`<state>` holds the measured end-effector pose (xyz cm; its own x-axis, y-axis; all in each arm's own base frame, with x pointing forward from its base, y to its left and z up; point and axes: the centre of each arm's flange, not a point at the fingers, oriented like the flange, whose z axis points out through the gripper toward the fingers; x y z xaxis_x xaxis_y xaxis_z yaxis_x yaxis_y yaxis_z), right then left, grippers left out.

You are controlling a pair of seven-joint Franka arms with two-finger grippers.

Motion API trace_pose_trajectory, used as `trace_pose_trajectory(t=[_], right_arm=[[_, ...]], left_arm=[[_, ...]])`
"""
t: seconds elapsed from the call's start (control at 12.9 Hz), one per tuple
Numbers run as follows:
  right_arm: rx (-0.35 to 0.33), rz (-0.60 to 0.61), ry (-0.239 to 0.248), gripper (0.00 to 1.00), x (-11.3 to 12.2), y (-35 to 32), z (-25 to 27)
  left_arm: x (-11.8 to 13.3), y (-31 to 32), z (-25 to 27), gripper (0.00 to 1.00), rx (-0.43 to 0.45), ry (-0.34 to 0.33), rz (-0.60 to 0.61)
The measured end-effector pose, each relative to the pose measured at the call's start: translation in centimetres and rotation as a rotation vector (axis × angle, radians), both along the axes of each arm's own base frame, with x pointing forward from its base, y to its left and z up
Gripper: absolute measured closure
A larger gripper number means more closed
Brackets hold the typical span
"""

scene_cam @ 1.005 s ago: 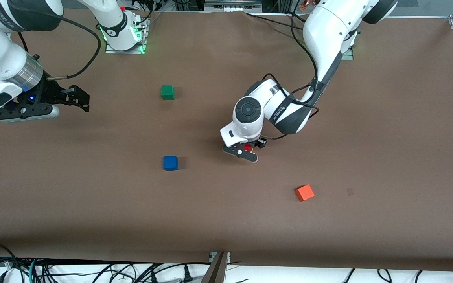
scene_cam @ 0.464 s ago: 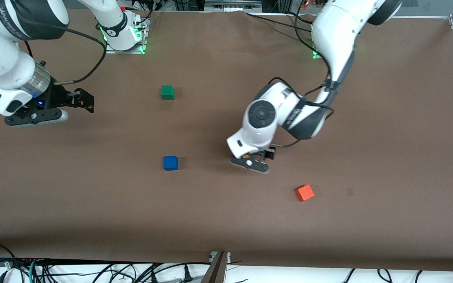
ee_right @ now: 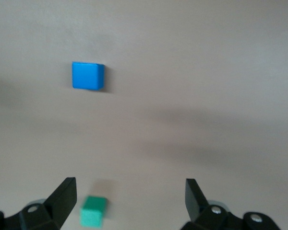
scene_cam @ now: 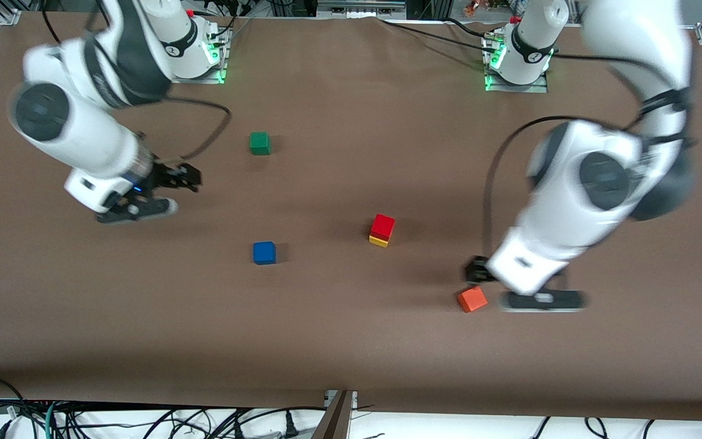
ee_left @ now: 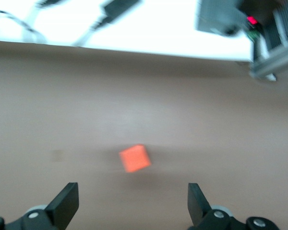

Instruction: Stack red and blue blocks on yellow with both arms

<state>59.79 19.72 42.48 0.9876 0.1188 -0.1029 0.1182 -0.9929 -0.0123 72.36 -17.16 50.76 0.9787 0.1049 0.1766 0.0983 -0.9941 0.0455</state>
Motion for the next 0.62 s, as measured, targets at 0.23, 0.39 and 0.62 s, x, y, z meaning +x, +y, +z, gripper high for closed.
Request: trace_pose_trajectory(t=[0.23, 0.39, 0.62], right_arm=[[0.026, -0.061, -0.022, 0.0, 2.1, 4.1, -6.7], [0.035, -0.07, -0.056, 0.0, 3.3, 5.0, -11.2], [0.059, -0.112, -0.074, 0.0, 4.2, 5.7, -16.7]], left_arm=[[-1.7, 8.4, 5.3, 0.0, 0.046, 0.044, 0.022], [-2.0, 13.9, 5.5, 0.0, 0.06, 0.088, 0.041], [-3.0, 16.6, 3.9, 0.0, 0.063, 0.207, 0.057]])
